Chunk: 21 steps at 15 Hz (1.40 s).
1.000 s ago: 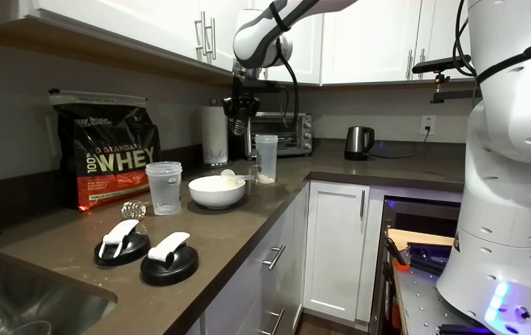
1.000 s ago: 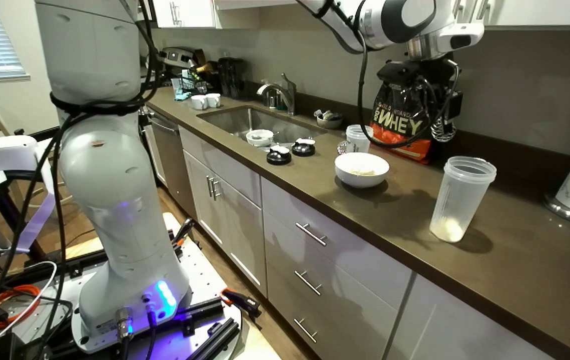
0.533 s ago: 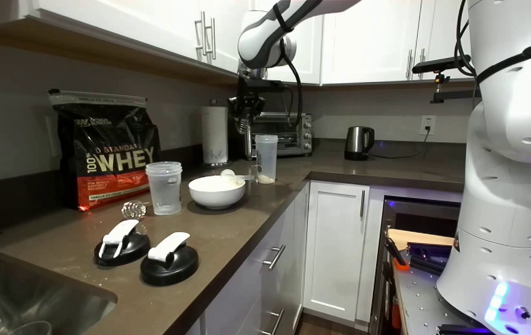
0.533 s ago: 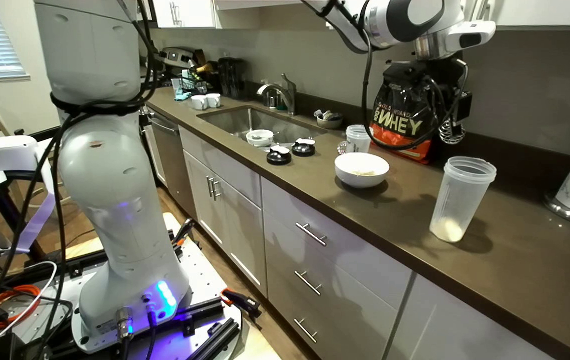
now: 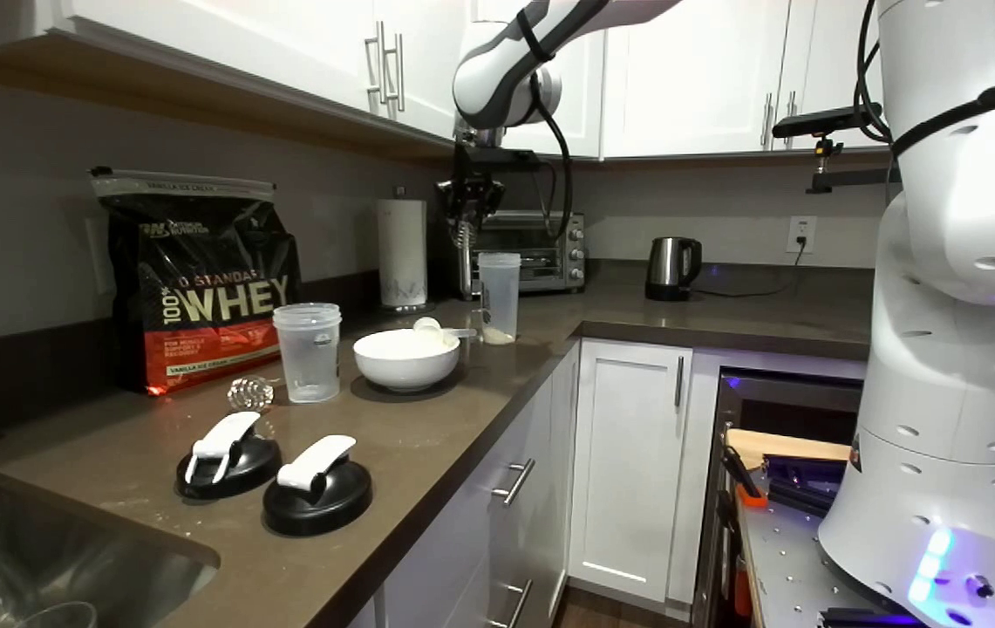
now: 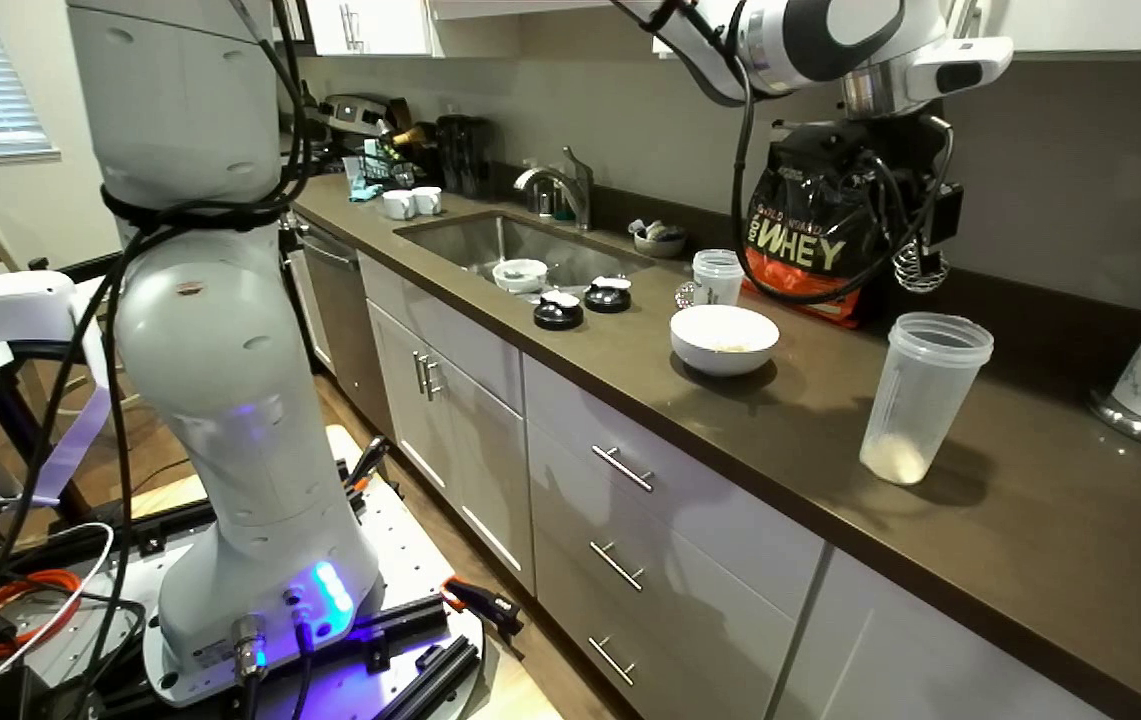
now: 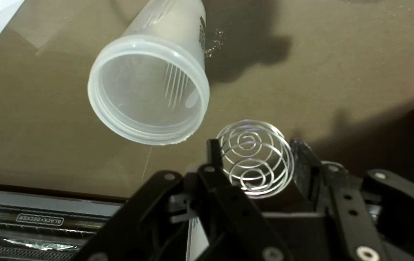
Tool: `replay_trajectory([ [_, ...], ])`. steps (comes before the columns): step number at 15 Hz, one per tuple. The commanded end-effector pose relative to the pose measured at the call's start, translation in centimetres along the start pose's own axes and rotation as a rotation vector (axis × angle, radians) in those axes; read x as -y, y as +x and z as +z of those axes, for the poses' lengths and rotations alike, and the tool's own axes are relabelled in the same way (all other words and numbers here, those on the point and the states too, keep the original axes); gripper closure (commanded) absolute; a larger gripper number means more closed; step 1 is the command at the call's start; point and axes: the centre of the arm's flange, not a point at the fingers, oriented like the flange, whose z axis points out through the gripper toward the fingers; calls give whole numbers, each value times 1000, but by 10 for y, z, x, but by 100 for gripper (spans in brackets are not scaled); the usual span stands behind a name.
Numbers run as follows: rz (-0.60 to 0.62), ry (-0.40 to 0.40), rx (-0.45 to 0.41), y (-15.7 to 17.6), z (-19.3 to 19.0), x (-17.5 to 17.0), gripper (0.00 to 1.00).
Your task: Put the metal thing in the bigger cup
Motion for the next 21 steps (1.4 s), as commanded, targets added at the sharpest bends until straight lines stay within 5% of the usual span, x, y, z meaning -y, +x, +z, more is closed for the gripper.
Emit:
replay_trajectory([
  [1,26,-29,-2,-4,-6,-12,73],
  [19,83,-98,32,-12,12,-49,76],
  [21,82,-104,37,-13,13,-51,25],
])
